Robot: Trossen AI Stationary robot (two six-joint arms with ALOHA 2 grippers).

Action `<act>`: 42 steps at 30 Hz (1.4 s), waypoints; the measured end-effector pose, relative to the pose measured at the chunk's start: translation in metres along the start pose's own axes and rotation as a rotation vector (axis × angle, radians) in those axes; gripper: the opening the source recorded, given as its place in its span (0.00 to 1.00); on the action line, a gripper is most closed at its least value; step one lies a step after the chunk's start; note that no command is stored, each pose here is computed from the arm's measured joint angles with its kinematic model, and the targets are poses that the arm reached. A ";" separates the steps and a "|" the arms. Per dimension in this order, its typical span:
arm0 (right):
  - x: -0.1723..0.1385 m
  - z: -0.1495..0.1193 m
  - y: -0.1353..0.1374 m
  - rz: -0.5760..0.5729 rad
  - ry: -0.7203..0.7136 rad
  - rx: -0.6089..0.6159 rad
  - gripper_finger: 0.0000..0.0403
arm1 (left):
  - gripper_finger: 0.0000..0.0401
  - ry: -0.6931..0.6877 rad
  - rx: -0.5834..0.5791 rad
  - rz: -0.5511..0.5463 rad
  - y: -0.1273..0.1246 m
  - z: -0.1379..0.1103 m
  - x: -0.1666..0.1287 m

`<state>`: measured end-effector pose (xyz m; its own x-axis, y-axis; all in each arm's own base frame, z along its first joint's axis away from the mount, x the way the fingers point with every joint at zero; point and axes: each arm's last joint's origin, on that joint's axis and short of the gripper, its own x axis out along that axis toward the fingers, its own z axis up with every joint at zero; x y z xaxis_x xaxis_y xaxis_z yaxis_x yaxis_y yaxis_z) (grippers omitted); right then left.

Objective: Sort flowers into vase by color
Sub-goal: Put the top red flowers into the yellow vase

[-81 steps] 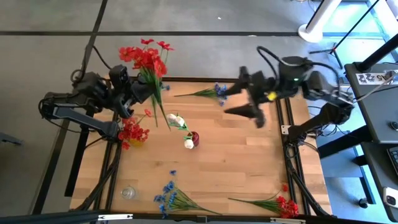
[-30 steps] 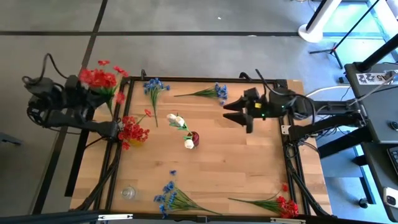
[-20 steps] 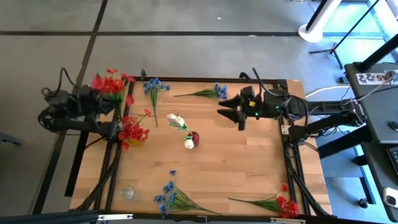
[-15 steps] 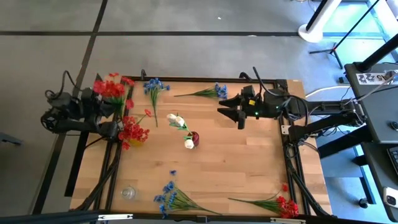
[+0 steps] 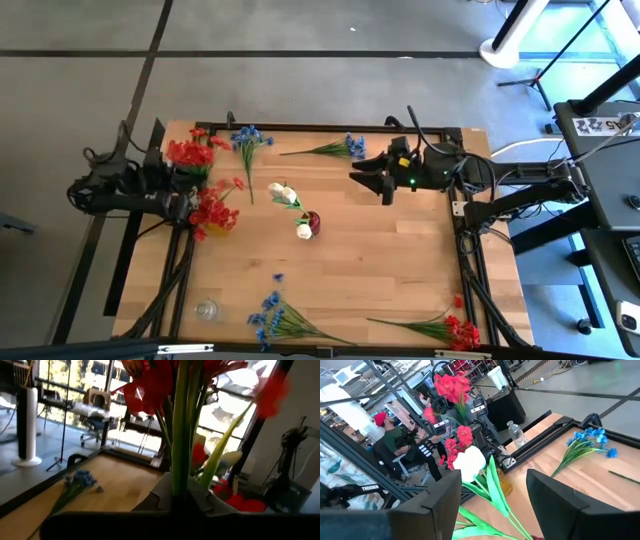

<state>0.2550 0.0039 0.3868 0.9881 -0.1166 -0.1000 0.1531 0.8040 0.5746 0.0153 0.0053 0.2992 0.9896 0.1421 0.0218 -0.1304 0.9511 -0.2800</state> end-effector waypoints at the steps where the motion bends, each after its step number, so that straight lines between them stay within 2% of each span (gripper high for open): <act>1: 0.000 0.000 0.000 0.000 0.000 0.010 0.55 | 0.02 0.020 0.002 0.009 0.001 -0.004 0.002; 7: 0.000 0.000 0.000 0.008 0.006 0.067 0.55 | 0.02 0.044 0.010 0.041 0.002 -0.013 0.008; 16: 0.000 0.000 0.000 0.008 0.005 0.102 0.55 | 0.02 0.033 0.031 0.057 0.003 -0.012 0.008; 24: 0.000 0.000 0.000 0.009 0.005 0.125 0.55 | 0.03 0.028 -0.038 0.036 0.003 -0.031 0.026; 32: 0.000 0.000 0.001 0.023 0.016 0.125 0.55 | 0.03 -0.096 -0.076 -0.051 0.001 -0.045 0.044; 36: 0.000 0.000 0.001 0.024 0.017 0.125 0.55 | 0.03 -0.101 -0.077 -0.087 0.001 -0.053 0.049; 39: 0.000 0.000 0.001 0.024 0.018 0.123 0.55 | 0.03 -0.086 -0.073 -0.170 -0.001 -0.052 0.049; 42: 0.000 0.000 0.001 0.024 0.017 0.121 0.55 | 0.04 -0.097 -0.070 -0.302 -0.006 -0.049 0.047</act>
<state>0.2548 0.0049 0.3872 0.9913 -0.0870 -0.0985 0.1307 0.7300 0.6709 0.0660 -0.0068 0.2550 0.9721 -0.1152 0.2043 0.1762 0.9335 -0.3123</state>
